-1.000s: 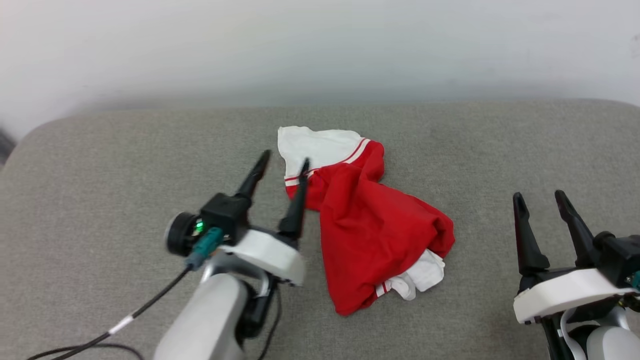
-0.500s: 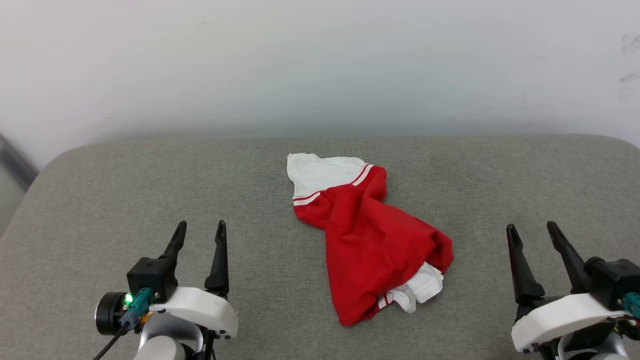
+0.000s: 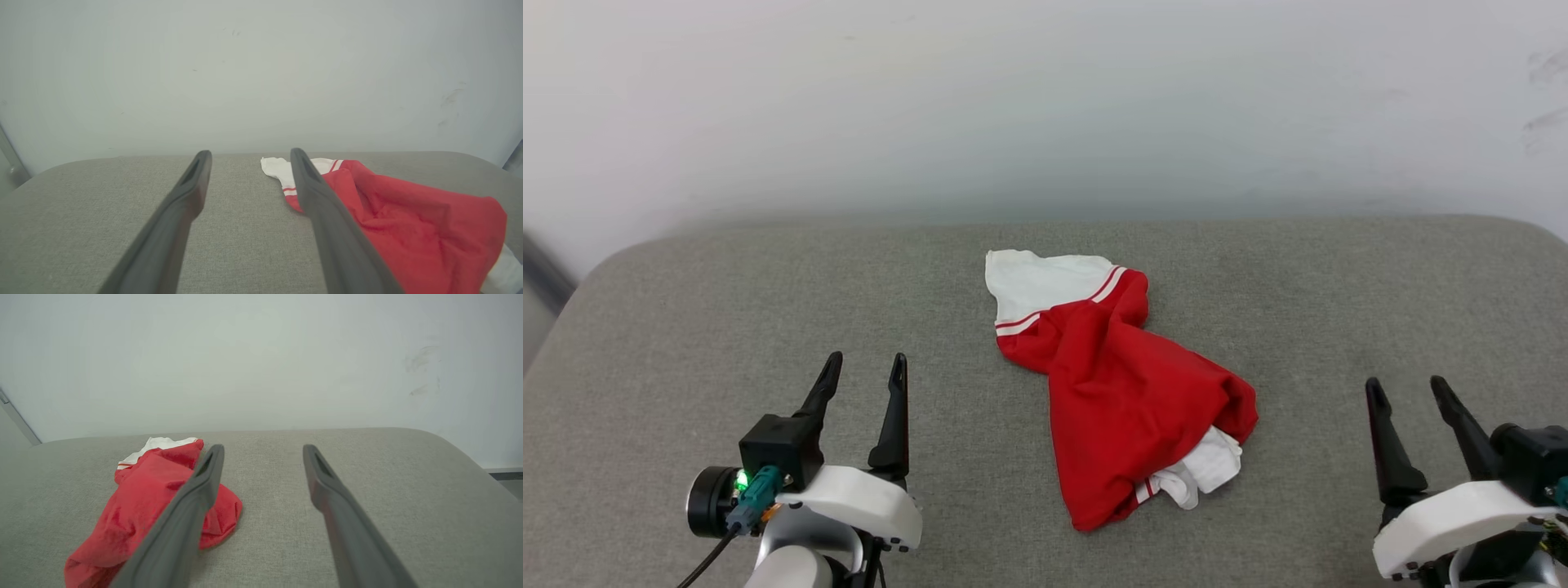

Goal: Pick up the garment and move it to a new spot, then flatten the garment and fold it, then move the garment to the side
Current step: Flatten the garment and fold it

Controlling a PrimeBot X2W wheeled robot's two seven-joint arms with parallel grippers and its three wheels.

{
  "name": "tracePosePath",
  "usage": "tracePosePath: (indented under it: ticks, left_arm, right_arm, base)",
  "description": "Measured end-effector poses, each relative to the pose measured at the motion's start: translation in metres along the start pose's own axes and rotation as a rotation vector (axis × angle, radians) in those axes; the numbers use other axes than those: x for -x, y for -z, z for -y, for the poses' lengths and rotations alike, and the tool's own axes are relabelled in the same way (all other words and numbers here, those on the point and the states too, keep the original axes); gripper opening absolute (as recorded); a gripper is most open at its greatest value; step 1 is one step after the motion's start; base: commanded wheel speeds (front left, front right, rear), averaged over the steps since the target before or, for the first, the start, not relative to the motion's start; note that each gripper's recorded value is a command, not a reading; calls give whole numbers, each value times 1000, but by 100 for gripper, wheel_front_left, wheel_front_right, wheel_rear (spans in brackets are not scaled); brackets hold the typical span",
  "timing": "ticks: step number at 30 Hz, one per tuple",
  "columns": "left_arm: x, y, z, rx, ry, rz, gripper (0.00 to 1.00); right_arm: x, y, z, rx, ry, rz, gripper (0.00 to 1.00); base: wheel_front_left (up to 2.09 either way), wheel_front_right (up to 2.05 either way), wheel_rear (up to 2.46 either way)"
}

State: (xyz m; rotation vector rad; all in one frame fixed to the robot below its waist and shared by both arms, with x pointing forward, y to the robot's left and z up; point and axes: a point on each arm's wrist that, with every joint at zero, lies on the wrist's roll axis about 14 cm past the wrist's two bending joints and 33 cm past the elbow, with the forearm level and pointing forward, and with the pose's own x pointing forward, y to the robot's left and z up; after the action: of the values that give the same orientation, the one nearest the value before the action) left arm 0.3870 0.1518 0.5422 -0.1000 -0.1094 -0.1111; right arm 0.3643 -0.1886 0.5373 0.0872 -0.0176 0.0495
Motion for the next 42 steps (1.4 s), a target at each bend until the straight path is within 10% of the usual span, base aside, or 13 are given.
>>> tracePosePath:
  ticks: [10, 30, 31, 33, 42]
  left_arm:
    - [-17, -9, 5, 0, 11, 51, 100]
    - [-40, 28, -18, 6, -53, -12, 100]
    - [-39, 29, -19, 6, -57, -16, 100]
    - [-39, 30, -19, 7, -57, -19, 100]
    - [-39, 23, -16, 0, -45, 3, 100]
  right_arm:
    - [-31, 48, 20, -38, 33, -306, 100]
    - [-67, 182, -55, 60, -310, -1118, 100]
    - [-67, 184, -56, 62, -312, -1127, 87]
    - [-67, 185, -57, 54, -316, -1128, 0]
    - [-101, 123, -23, 80, -219, -803, 0]
  base:
    - [0, 0, 0]
    - [0, 0, 0]
    - [0, 0, 0]
    - [0, 0, 0]
    - [0, 0, 0]
